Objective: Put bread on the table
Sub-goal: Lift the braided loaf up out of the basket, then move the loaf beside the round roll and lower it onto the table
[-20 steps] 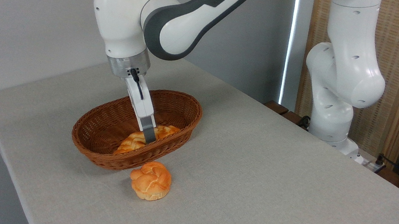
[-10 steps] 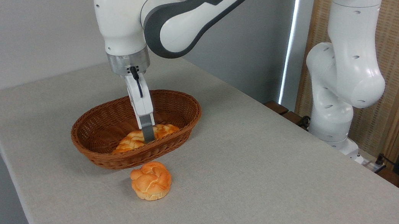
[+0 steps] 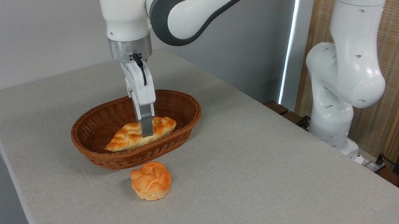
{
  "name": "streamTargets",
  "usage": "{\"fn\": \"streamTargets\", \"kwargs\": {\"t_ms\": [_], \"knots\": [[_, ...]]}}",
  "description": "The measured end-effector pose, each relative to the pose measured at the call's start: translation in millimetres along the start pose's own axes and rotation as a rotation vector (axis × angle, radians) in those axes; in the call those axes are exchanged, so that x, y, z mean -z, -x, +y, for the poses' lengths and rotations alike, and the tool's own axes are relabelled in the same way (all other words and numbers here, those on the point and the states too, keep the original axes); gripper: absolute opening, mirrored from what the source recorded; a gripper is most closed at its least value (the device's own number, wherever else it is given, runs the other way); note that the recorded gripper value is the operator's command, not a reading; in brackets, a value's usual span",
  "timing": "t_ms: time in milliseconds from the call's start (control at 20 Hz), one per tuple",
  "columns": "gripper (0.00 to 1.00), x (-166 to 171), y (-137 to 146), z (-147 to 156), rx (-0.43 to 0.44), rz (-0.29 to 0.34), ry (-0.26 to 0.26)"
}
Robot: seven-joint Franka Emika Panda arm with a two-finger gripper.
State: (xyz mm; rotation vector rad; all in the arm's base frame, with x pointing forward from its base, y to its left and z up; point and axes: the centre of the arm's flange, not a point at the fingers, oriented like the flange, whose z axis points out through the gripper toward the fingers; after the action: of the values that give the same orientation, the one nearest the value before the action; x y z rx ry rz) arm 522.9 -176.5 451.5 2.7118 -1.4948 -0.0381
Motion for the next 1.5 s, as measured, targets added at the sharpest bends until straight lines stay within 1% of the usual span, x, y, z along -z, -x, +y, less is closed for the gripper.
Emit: {"fn": "streamTargets", "kwargs": {"t_ms": [200, 350, 450, 550, 600, 750, 900, 950, 1000, 1050, 1150, 1300, 1500], "knots": [[0.41, 13.7, 10.3, -6.0, 0.029, 0.008, -0.004], [0.42, 31.2, 23.9, -10.7, 0.052, -0.014, 0.018], [0.45, 42.9, 31.6, -15.5, 0.067, -0.021, 0.028], [0.52, 55.4, 40.9, -23.1, 0.088, -0.016, 0.028], [0.52, 61.5, 47.0, -27.8, 0.1, -0.01, 0.025], [0.52, 81.3, 71.1, -43.1, 0.13, 0.022, 0.006], [0.52, 100.8, 105.5, -59.4, 0.137, 0.05, -0.003], [0.54, 104.4, 118.6, -66.2, 0.142, 0.056, -0.001], [0.6, 106.9, 131.9, -74.6, 0.147, 0.061, -0.004], [0.6, 108.1, 145.5, -83.5, 0.156, 0.057, -0.011], [0.6, 108.1, 165.2, -96.0, 0.164, 0.028, -0.034], [0.59, 103.7, 174.6, -103.9, 0.175, -0.003, -0.046], [0.59, 84.2, 182.9, -118.7, 0.188, -0.075, -0.049]]}}
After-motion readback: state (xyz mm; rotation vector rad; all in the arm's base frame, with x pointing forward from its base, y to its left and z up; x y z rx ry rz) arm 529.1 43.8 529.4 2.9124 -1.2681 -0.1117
